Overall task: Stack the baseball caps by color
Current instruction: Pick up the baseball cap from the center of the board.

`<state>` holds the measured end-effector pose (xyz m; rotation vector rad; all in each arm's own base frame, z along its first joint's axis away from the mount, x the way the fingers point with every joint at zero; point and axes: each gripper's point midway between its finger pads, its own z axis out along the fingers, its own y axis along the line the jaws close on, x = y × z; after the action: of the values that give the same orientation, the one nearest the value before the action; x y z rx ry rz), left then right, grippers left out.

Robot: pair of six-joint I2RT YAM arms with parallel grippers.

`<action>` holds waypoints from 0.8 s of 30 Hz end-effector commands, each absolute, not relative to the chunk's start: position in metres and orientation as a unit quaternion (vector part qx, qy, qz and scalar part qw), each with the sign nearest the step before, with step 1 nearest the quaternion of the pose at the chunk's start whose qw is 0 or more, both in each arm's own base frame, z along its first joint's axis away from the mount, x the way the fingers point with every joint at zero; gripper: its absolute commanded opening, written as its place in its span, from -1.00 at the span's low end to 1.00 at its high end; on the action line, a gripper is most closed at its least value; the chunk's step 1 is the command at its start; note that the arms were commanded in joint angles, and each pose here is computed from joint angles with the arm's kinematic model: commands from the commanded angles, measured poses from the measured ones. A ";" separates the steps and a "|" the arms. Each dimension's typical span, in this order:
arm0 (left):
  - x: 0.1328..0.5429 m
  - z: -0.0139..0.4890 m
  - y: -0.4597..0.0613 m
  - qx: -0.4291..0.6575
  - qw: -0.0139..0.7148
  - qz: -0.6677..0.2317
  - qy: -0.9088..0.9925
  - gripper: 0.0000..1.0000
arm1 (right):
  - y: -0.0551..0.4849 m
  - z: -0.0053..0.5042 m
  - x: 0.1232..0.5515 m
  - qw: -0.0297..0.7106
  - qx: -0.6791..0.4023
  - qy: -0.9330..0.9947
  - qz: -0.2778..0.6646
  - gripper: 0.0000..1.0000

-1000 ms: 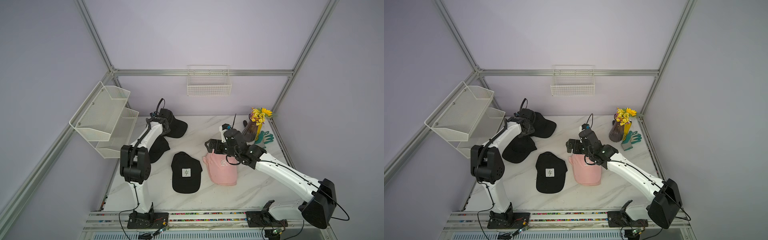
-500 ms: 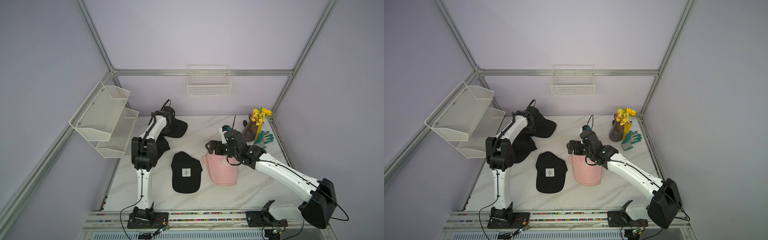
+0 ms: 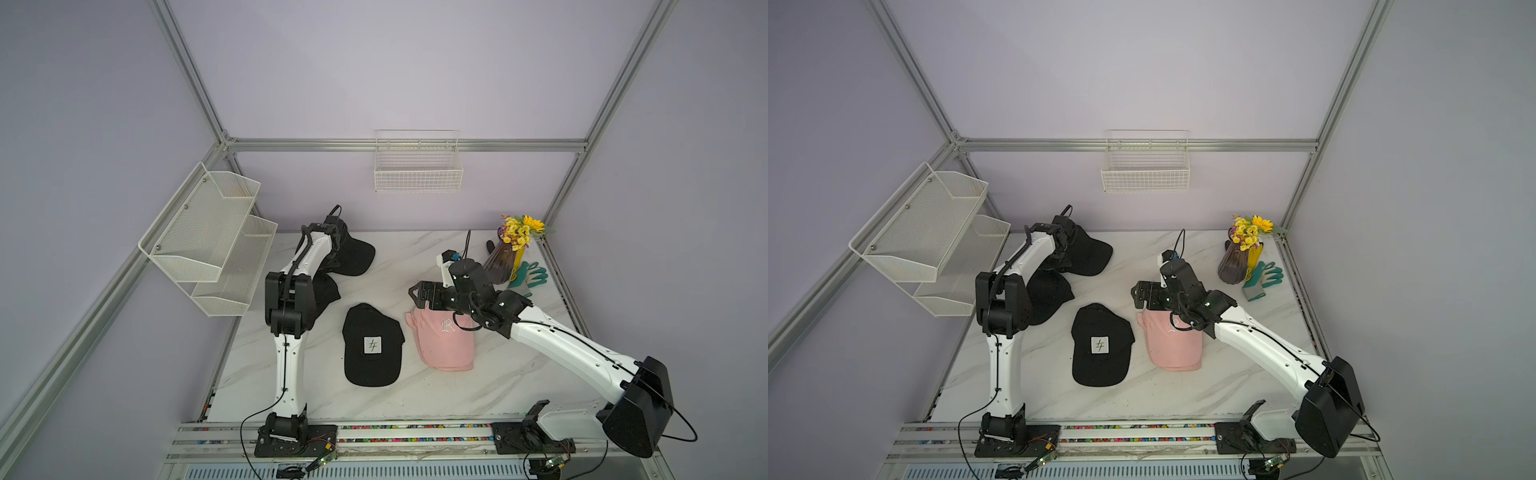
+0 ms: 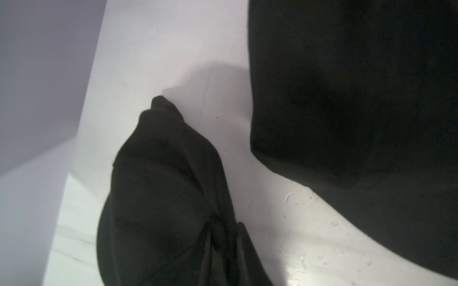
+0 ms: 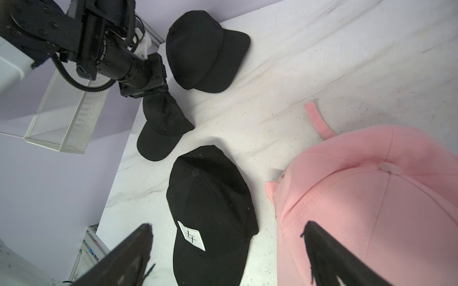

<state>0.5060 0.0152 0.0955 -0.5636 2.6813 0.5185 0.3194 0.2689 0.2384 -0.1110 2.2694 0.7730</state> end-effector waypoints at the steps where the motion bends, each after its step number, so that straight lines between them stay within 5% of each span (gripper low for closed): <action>1: 0.506 0.129 0.005 -0.213 0.200 0.131 0.947 -0.86 | 0.289 0.265 0.329 0.421 -0.123 0.837 0.329 0.95; 12: 0.484 0.197 -0.046 -0.232 0.239 -0.049 0.942 -1.00 | 0.373 0.248 0.368 0.420 -0.233 0.781 0.399 0.93; 24: 0.481 0.219 -0.062 -0.240 0.249 -0.100 0.933 -1.00 | 0.457 0.209 0.405 0.426 -0.254 0.750 0.439 0.78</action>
<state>0.4783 -0.0548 0.1986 -0.6439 2.5968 -0.1955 0.4041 0.4341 0.1798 -0.5915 1.9865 1.0477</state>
